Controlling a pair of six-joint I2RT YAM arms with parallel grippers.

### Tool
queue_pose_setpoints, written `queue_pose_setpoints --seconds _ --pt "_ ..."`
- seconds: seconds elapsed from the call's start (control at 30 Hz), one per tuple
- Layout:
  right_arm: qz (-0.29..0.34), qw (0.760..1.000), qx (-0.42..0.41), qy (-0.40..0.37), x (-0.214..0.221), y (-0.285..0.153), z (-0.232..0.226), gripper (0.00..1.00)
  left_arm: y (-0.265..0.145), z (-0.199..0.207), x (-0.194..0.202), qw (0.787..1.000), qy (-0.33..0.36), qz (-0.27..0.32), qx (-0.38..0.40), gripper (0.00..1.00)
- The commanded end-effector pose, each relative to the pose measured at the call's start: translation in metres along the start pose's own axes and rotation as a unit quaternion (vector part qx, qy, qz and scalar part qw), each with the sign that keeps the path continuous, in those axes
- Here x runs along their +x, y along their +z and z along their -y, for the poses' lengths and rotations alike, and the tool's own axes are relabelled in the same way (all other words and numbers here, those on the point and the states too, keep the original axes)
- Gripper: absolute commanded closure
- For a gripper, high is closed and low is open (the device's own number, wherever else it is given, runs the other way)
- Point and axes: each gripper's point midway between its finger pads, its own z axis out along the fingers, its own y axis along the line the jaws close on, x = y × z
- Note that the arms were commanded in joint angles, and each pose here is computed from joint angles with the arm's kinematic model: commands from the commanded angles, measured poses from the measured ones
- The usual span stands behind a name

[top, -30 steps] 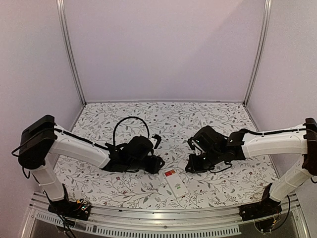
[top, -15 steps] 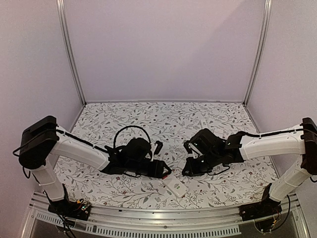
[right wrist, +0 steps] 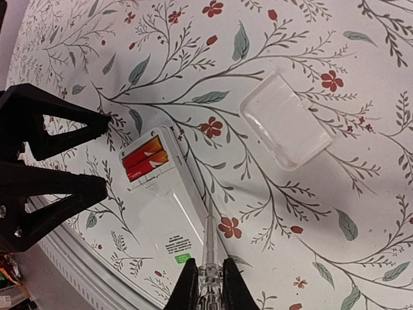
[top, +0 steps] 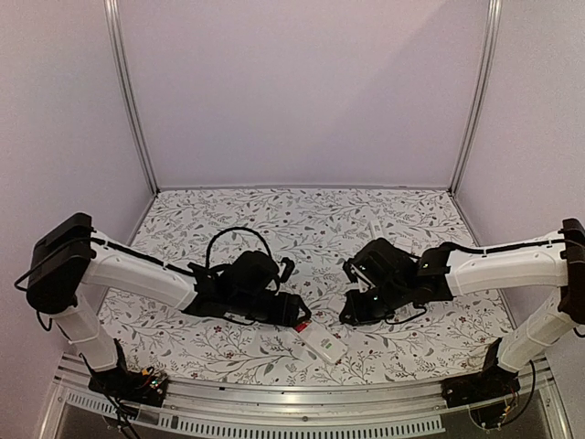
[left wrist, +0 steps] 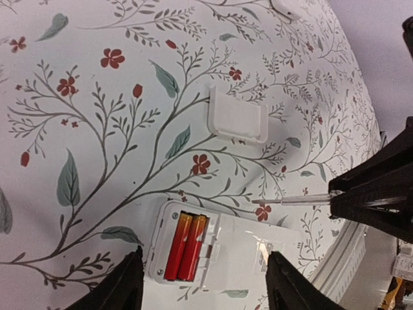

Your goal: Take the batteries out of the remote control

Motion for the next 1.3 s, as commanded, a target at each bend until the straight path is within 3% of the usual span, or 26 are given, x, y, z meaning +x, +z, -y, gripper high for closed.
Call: queue_pose_setpoints --seconds 0.0,0.33,0.83,1.07,1.27 --pt "0.004 1.000 0.011 0.002 0.001 -0.002 0.003 1.00 -0.009 0.004 0.014 0.999 -0.023 -0.023 0.000 0.35" --pt "-0.010 1.000 -0.016 -0.003 0.008 0.001 -0.004 1.00 -0.001 0.011 0.046 0.995 -0.071 -0.066 0.028 0.32" --pt "-0.020 0.994 -0.099 -0.026 0.017 -0.001 -0.039 1.00 0.034 0.021 0.027 0.996 -0.040 -0.056 0.054 0.31" --pt "0.022 0.999 -0.035 -0.001 0.007 -0.016 -0.012 1.00 0.034 0.033 -0.003 0.997 0.058 -0.016 0.056 0.29" --pt "0.065 0.998 -0.020 0.013 -0.007 -0.042 0.010 1.00 0.010 0.017 0.001 0.986 0.164 -0.010 -0.004 0.16"
